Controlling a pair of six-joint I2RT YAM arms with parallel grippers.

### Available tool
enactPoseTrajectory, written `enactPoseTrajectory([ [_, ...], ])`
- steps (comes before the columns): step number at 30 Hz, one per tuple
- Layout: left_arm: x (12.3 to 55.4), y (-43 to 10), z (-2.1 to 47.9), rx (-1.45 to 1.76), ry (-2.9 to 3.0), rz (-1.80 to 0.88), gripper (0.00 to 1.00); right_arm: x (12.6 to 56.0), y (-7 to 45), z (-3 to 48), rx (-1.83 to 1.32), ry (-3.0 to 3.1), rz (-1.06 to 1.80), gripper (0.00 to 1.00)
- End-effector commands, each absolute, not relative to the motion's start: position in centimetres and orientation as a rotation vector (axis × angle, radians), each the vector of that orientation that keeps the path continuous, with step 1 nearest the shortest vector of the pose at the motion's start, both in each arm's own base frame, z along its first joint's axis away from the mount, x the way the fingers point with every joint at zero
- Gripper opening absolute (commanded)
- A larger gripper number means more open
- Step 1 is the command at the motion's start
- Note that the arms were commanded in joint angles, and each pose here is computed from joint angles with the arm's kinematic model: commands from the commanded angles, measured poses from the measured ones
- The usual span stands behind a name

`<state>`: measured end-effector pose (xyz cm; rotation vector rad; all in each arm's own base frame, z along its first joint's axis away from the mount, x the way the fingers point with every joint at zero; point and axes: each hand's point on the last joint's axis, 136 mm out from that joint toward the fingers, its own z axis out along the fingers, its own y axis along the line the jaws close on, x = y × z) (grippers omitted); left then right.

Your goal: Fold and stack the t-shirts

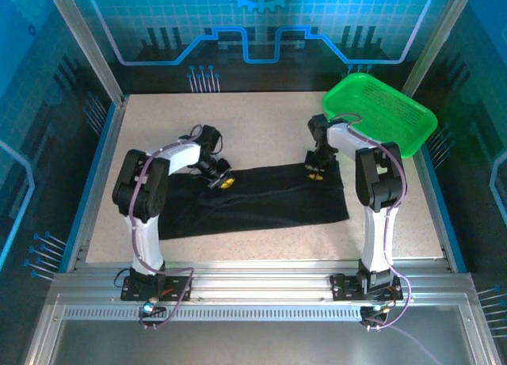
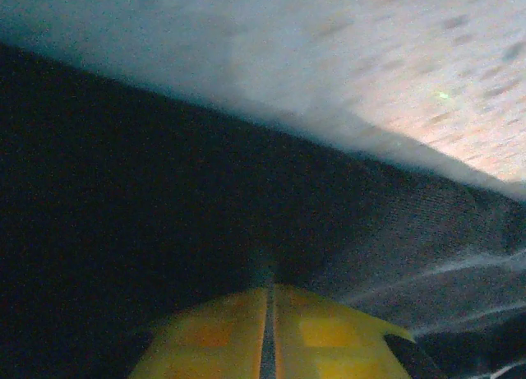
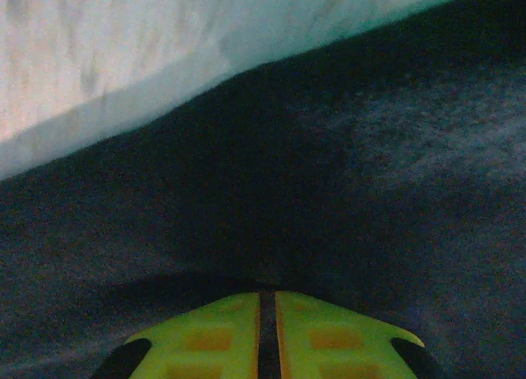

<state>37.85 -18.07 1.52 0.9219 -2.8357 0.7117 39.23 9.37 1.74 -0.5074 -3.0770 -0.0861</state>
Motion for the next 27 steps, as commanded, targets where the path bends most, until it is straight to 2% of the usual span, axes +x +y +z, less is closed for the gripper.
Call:
enactPoseTrajectory([
  [1, 40.4, -20.2, 0.3, 0.932, -2.831, 0.749, 0.18, 40.5, 5.7, 0.0, -0.506, -3.034, 0.018, 0.16],
  [5, 43.3, -20.4, 4.2, 0.906, -2.960, 0.792, 0.33, 43.8, 5.4, 1.7, -0.466, -3.115, -0.071, 0.17],
  [9, 42.8, -18.3, 8.3, 0.854, -3.118, 0.758, 0.45, 44.9, 7.5, 6.0, -0.352, -3.266, -0.153, 0.24],
  [13, 40.7, -15.3, 9.3, 0.728, -3.200, 0.728, 0.46, 43.2, 10.3, 9.5, -0.253, -3.371, -0.257, 0.32],
  [18, 39.0, -13.3, 7.6, 0.353, -3.259, 0.699, 0.44, 40.0, 16.0, 11.3, -0.053, -3.353, -0.595, 0.43],
  [21, 38.8, -13.3, 6.4, 0.180, -3.279, 0.699, 0.44, 38.4, 17.9, 12.1, 0.018, -3.328, -0.687, 0.45],
  [27, 38.2, -14.4, 4.8, 0.051, -3.252, 0.742, 0.43, 37.4, 18.7, 13.8, 0.011, -3.328, -0.763, 0.47],
])
